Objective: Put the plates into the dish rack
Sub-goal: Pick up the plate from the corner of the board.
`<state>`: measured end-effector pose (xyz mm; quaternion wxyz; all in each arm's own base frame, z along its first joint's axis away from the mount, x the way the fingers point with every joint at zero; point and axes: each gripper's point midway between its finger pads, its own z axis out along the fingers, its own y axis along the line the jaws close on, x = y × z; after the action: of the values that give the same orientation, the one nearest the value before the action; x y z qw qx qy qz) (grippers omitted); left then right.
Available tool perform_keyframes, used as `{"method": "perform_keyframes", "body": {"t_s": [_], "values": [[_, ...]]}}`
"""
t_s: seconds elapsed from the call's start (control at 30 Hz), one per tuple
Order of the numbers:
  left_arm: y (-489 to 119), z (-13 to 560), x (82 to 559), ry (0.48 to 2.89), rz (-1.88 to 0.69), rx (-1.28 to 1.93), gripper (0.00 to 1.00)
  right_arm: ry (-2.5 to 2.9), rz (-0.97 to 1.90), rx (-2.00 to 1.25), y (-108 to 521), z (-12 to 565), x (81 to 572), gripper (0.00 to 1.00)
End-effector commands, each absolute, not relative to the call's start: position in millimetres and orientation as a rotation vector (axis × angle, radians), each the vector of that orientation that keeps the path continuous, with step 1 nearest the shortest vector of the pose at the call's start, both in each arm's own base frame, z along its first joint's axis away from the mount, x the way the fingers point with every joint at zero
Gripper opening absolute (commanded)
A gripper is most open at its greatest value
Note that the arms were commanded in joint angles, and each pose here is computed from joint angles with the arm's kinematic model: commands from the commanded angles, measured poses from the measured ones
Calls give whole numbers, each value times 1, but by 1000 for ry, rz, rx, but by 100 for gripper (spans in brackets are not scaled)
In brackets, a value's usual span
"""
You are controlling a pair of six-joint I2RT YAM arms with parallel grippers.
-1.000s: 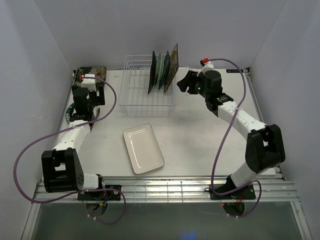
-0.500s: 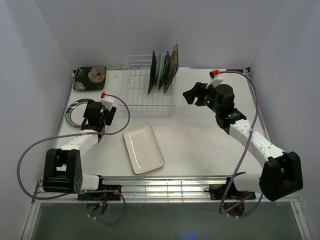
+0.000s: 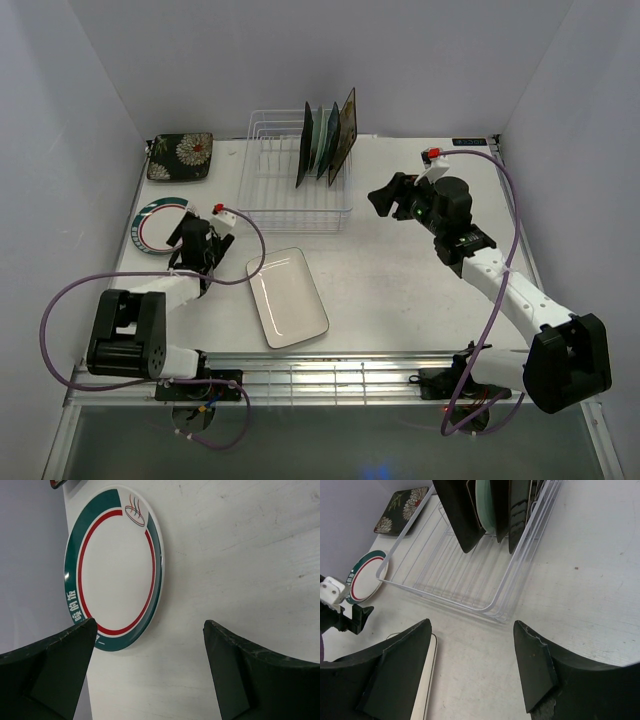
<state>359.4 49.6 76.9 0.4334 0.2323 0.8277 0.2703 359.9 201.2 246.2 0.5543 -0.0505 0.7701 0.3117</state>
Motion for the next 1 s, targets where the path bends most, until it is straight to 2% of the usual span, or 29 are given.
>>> {"method": "perform_keyframes", "body": {"t_s": [0.0, 0.2, 0.4, 0.6, 0.97], "values": [[56, 77, 364, 2021, 756, 622, 98, 1765, 747, -143, 201, 261, 356, 73], [63, 58, 372, 2064, 793, 643, 95, 1766, 755, -144, 203, 260, 356, 73], [73, 54, 382, 2053, 816, 654, 87, 1765, 755, -139, 202, 259, 356, 73], [83, 47, 387, 2049, 841, 668, 84, 1760, 759, -142, 203, 261, 356, 73], [91, 34, 399, 2034, 913, 734, 71, 1744, 755, -137, 199, 267, 352, 73]]}}
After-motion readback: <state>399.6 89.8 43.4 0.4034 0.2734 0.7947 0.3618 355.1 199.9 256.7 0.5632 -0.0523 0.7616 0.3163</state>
